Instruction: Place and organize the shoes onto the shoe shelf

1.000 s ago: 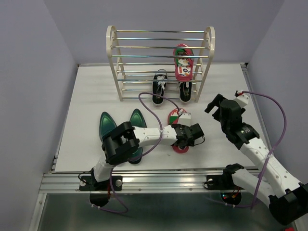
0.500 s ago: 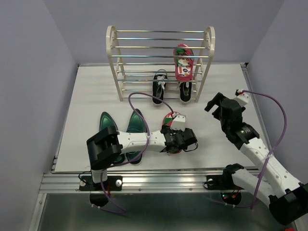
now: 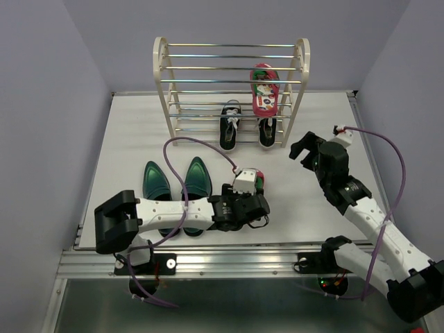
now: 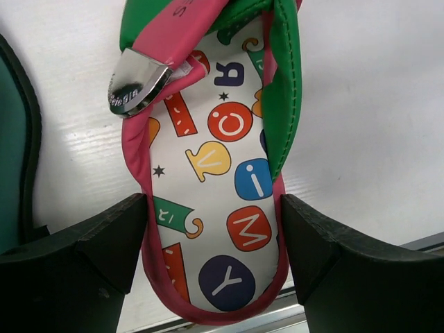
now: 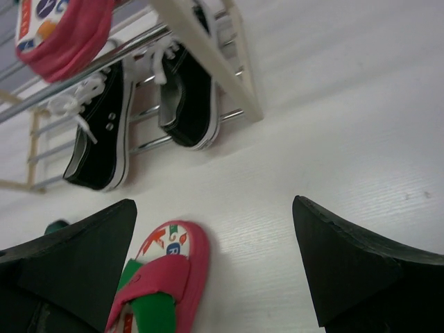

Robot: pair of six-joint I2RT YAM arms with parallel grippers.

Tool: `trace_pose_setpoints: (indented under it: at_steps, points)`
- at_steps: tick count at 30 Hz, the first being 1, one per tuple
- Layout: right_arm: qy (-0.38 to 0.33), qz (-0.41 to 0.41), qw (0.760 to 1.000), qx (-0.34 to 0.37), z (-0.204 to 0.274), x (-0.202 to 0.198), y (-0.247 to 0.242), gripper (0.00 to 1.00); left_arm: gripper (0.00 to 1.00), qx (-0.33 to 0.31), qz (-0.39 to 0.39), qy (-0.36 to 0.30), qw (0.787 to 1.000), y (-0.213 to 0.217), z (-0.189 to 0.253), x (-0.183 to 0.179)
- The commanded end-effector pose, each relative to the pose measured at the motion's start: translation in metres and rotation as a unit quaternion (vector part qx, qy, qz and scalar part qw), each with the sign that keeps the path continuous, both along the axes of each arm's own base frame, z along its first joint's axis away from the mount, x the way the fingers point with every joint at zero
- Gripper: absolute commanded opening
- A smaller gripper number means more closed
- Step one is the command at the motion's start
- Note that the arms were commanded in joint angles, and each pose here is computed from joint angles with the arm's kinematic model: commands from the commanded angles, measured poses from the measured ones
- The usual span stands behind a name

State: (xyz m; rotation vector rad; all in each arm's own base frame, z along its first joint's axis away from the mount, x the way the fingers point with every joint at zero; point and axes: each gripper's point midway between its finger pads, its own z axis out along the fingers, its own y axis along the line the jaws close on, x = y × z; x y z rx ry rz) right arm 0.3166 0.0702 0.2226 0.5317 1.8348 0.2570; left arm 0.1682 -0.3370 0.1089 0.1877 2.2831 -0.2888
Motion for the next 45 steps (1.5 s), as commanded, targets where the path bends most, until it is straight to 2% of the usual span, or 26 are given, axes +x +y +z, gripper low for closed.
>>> trace_pose_setpoints:
  at_steps: [1, 4, 7, 8, 9, 10, 11, 12, 13, 14, 18, 23, 30, 31, 32, 33, 35, 38, 45]
  points:
    - [-0.019, 0.163, 0.986, 0.009, 0.003, 0.000, 0.053, 1.00, 0.00, 0.007, -0.016, 0.005, 1.000, 0.006, -0.021, -0.005]
    - [0.014, 0.194, 0.981, 0.013, -0.020, -0.003, 0.065, 1.00, 0.00, 0.042, -0.004, 0.022, 0.999, 0.022, -0.045, -0.010]
    - [0.037, 0.173, 0.984, 0.005, -0.035, 0.000, 0.058, 1.00, 0.00, 0.051, 0.002, 0.042, 0.998, 0.027, -0.063, -0.015]
    - [0.039, 0.173, 0.984, 0.003, -0.036, 0.001, 0.058, 1.00, 0.04, 0.056, 0.000, 0.049, 0.997, 0.028, -0.070, -0.016]
    - [0.041, 0.174, 0.984, 0.002, -0.036, 0.002, 0.059, 1.00, 0.14, 0.052, 0.000, 0.053, 0.997, 0.025, -0.073, -0.017]
    - [0.041, 0.176, 0.984, 0.001, -0.035, 0.003, 0.060, 1.00, 0.48, 0.055, -0.001, 0.058, 0.997, 0.024, -0.077, -0.017]
    - [0.041, 0.176, 0.984, -0.001, -0.035, 0.004, 0.060, 1.00, 0.61, 0.058, 0.002, 0.060, 0.997, 0.024, -0.080, -0.017]
    - [0.040, 0.175, 0.984, -0.002, -0.034, 0.005, 0.059, 1.00, 0.67, 0.067, 0.003, 0.062, 0.996, 0.023, -0.085, -0.017]
    - [0.040, 0.173, 0.984, -0.005, -0.033, 0.005, 0.058, 1.00, 0.77, 0.070, 0.003, 0.064, 0.995, 0.022, -0.087, -0.016]
    - [0.039, 0.173, 0.984, -0.005, -0.032, 0.006, 0.058, 1.00, 0.99, 0.074, 0.010, 0.068, 0.995, 0.022, -0.091, -0.016]
    - [0.041, 0.175, 0.984, -0.006, -0.034, 0.005, 0.059, 1.00, 0.99, 0.076, 0.042, 0.068, 0.994, 0.028, -0.092, -0.009]
    - [0.043, 0.177, 0.983, -0.010, -0.036, 0.004, 0.059, 1.00, 0.99, 0.047, 0.062, 0.064, 0.995, 0.029, -0.085, 0.005]
    - [0.040, 0.174, 0.984, -0.014, -0.034, 0.006, 0.057, 1.00, 0.97, 0.060, 0.049, 0.061, 0.995, 0.020, -0.090, 0.011]
    - [0.041, 0.169, 0.985, -0.017, -0.035, 0.006, 0.055, 1.00, 0.92, 0.066, 0.045, 0.062, 0.995, 0.020, -0.092, 0.011]
    - [0.041, 0.165, 0.985, -0.018, -0.035, 0.006, 0.053, 1.00, 0.68, 0.075, 0.050, 0.065, 0.994, 0.022, -0.096, 0.011]
    - [0.043, 0.160, 0.986, -0.020, -0.036, 0.006, 0.052, 1.00, 0.51, 0.076, 0.053, 0.063, 0.994, 0.021, -0.094, 0.012]
    - [0.042, 0.151, 0.987, -0.024, -0.034, 0.007, 0.048, 1.00, 0.00, 0.085, 0.070, 0.056, 0.992, 0.028, -0.089, 0.015]
    - [0.032, 0.146, 0.988, -0.024, -0.026, 0.009, 0.047, 1.00, 0.00, 0.072, 0.076, 0.031, 0.994, 0.029, -0.071, 0.021]
    - [-0.005, 0.122, 0.992, -0.023, 0.001, 0.009, 0.037, 1.00, 0.00, -0.013, 0.072, -0.063, 0.995, 0.029, 0.019, 0.038]
